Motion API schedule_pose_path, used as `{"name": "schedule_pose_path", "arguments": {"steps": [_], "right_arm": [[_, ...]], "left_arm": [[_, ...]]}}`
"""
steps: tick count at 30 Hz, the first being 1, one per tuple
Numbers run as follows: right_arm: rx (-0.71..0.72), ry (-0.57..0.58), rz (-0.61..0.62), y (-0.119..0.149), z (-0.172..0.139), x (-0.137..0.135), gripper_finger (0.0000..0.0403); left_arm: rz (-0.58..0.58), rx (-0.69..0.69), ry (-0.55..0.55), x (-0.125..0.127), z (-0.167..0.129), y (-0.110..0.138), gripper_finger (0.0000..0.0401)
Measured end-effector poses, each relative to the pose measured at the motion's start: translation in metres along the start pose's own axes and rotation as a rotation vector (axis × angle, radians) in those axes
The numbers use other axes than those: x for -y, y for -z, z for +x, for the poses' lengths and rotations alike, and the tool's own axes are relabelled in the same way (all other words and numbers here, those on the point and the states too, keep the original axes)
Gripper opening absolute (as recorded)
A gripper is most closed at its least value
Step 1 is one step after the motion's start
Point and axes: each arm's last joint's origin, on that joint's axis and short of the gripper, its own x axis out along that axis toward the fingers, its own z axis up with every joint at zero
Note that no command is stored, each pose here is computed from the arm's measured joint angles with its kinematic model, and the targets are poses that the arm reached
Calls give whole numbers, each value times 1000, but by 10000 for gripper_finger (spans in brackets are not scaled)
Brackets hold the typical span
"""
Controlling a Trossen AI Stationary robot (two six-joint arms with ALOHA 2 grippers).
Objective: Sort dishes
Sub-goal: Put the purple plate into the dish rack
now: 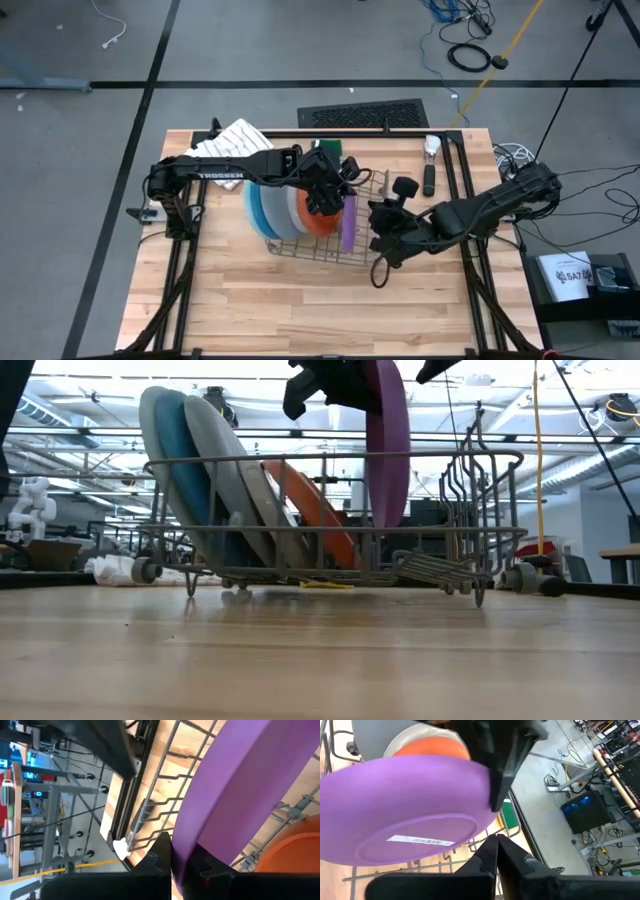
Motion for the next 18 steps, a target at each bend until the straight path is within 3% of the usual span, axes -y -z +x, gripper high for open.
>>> {"name": "schedule_pose_path", "arguments": {"steps": [6,9,12,18], "right_arm": [[10,20,5,-1,-1,3,0],[9,20,2,0,-1,3,0],[5,21,-19,0,-1,3,0],[-5,27,-64,0,1,5,0]], "left_arm": [[87,-30,-45,-5,-4,2,5],[117,-14,-128,-15,-16,-2,5],[101,-6,-154,-20,-33,-5,5],[-7,11,-92,-17,-45,4,5]]}}
